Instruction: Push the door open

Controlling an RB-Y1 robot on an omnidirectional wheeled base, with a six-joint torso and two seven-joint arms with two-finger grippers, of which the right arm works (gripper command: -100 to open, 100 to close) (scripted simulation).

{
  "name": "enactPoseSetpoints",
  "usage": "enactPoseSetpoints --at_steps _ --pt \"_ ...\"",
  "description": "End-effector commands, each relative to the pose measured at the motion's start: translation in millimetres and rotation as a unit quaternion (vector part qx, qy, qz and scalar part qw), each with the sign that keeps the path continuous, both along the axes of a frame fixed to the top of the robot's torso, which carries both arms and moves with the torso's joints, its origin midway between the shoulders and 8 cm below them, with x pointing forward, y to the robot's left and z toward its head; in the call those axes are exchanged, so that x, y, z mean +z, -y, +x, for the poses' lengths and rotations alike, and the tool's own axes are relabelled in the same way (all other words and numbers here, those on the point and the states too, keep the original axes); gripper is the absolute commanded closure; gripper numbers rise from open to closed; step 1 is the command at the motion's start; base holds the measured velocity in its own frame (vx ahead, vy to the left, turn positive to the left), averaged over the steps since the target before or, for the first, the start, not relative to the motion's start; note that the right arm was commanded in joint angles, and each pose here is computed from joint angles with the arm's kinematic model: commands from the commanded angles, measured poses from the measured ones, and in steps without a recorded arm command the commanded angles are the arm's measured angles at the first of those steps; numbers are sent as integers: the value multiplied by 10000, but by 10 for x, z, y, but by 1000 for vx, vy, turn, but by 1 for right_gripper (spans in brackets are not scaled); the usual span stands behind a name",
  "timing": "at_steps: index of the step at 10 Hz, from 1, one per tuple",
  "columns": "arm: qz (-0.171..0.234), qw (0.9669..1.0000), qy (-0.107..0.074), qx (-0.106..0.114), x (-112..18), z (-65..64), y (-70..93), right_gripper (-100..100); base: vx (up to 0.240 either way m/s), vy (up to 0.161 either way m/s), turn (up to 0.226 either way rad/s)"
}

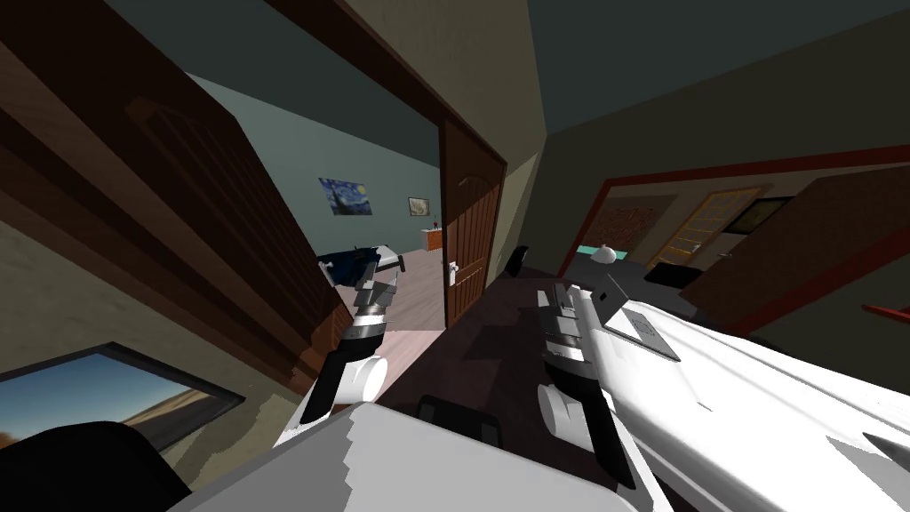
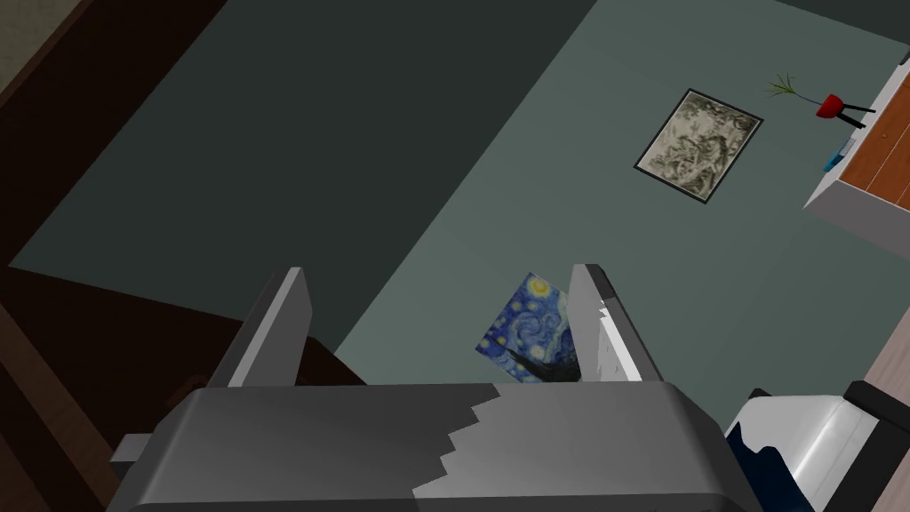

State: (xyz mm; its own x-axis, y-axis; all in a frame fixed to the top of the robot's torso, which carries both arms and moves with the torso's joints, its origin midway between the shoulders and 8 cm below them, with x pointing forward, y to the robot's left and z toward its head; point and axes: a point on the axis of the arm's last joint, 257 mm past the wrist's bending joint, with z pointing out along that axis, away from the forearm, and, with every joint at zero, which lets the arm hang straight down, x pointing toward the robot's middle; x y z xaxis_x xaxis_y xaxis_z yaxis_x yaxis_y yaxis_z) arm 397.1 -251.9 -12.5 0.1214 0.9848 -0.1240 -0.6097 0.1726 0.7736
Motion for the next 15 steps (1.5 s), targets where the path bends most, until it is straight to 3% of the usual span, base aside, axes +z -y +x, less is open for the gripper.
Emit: enactPoseSetpoints --at_steps 1,8,15 --pt "21 9999 -101 116 -125 101 -59 -100 58 -45 102" --pt "87 9965 -528 643 -583 574 -393 -100 77 -52 91" --pt "114 9918 -880 918 -930 833 -594 -100 42 -39 56"
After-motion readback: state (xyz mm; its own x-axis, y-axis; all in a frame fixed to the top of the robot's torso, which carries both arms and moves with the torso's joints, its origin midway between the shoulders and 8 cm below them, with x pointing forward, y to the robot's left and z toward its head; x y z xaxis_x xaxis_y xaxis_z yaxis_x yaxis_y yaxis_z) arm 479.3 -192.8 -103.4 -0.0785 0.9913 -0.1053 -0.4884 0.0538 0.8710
